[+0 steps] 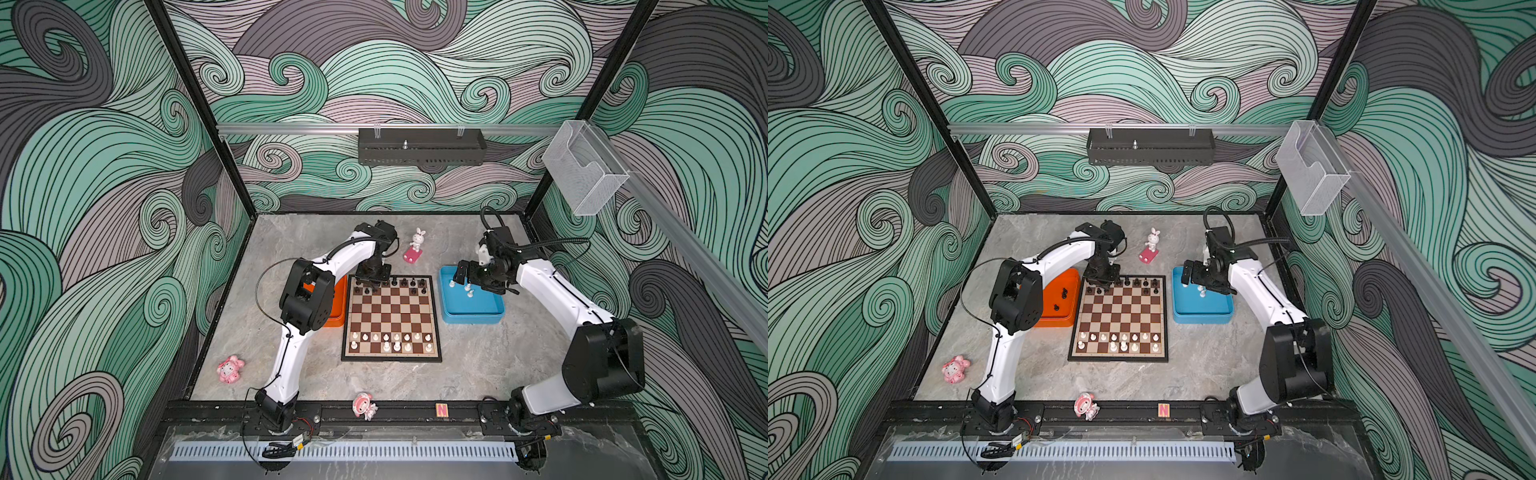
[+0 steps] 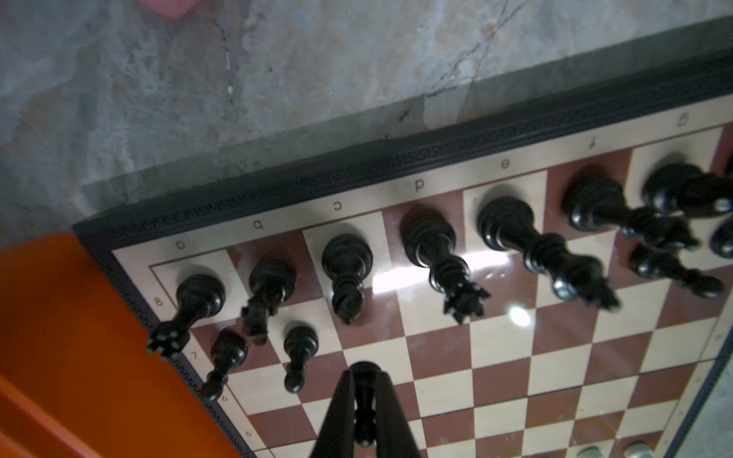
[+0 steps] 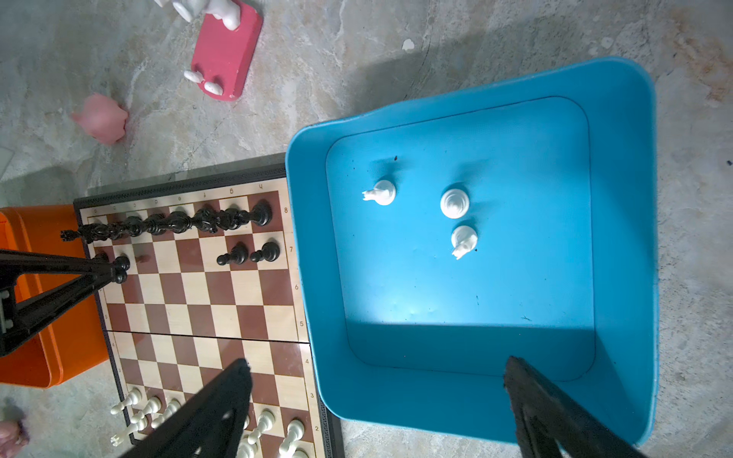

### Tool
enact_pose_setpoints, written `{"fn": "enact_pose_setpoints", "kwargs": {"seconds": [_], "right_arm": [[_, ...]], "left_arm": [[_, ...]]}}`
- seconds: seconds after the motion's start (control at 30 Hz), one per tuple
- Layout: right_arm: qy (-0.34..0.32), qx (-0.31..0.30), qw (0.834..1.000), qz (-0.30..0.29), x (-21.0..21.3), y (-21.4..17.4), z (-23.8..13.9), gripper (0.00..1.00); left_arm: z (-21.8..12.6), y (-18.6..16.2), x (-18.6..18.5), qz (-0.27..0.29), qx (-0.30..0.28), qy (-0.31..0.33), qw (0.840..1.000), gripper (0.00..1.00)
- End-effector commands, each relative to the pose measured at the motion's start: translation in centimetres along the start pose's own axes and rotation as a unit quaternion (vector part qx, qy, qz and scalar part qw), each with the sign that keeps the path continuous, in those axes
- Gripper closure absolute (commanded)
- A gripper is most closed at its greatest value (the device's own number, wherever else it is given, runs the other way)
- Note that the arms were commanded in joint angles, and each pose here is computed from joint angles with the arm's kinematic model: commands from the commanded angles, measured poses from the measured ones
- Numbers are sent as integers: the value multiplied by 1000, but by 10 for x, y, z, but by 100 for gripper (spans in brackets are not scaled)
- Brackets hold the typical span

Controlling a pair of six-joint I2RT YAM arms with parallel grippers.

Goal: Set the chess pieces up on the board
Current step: 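Align the held black pawn above an empty square in the black pawn row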

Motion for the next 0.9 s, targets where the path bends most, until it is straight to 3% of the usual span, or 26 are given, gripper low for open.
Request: {"fn": "enact_pose_setpoints", "kwargs": {"seconds": [0.0, 0.87], "right_arm": [[9, -5, 1000, -3, -2, -1, -7, 0], [10, 0, 1000, 2, -6, 1, -4, 0]], "left_arm": [[-2, 8, -1, -9, -15, 12, 1000, 89], [8, 14, -2, -20, -19, 8, 1000, 88]]}}
Point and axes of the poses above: each gripper's point midway between its finger pads, its own z axis out along the fingers, its own x axis along the line the jaws close on, y = z × x, the point moved 10 cm from there along -z, back along the fingers, and after that the axes turned 15 degrees about z, right-handed, at the moved point
